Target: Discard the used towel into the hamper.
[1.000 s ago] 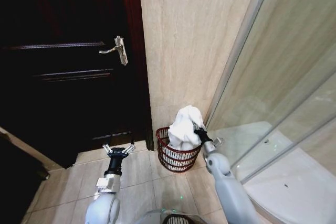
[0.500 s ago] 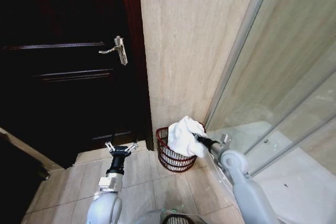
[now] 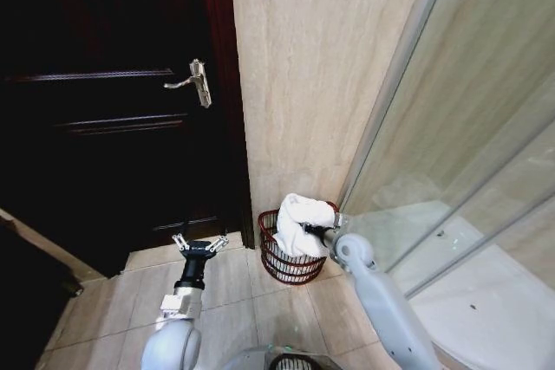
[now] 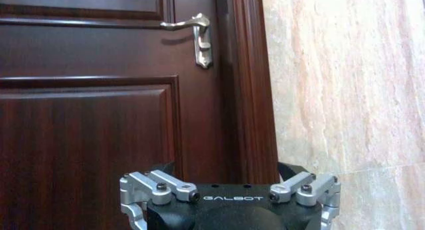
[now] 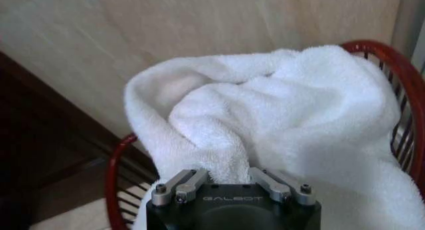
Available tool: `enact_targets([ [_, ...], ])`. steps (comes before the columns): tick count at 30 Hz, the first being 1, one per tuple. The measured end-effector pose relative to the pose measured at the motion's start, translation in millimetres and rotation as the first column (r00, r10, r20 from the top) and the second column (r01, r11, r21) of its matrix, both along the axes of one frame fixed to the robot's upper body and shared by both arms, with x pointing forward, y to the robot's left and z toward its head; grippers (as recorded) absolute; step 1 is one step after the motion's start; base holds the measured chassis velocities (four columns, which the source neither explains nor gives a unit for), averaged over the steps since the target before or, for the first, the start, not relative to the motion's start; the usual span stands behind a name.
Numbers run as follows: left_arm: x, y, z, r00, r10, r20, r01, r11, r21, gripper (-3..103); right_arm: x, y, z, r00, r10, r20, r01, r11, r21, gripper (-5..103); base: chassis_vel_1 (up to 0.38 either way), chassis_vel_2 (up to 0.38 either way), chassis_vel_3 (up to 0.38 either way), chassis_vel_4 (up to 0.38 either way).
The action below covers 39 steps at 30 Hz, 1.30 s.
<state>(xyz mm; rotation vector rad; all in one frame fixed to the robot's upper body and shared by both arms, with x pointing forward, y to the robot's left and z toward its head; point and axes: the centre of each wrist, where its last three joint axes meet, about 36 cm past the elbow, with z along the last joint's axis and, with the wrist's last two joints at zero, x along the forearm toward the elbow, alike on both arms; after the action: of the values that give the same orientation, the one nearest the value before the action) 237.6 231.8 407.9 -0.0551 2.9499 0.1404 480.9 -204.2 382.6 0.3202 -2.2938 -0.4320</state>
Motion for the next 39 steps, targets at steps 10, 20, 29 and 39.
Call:
enact_targets([
  [10,3,8,-6,1.0,0.0,-0.003,0.0,1.0,-0.004,100,19,-1,-15,0.999,0.007,0.034,-0.005,0.998,-0.069,18,0.0,0.0,0.0,0.0],
  [20,10,3,-14,0.999,-0.037,-0.02,0.037,0.999,-0.023,100,-45,-15,59,0.96,0.033,0.279,0.018,0.984,-0.177,56,0.0,0.0,0.0,0.0],
  [29,11,5,-10,0.998,-0.059,-0.02,0.058,0.998,-0.016,100,-90,-15,52,0.92,0.187,0.345,-0.081,0.951,-0.297,83,0.0,0.0,0.0,0.0],
  [39,15,7,-9,0.999,-0.047,-0.021,0.047,0.999,-0.018,100,-33,7,-6,0.944,0.258,0.205,-0.177,0.922,-0.345,100,0.0,0.0,0.0,0.0],
])
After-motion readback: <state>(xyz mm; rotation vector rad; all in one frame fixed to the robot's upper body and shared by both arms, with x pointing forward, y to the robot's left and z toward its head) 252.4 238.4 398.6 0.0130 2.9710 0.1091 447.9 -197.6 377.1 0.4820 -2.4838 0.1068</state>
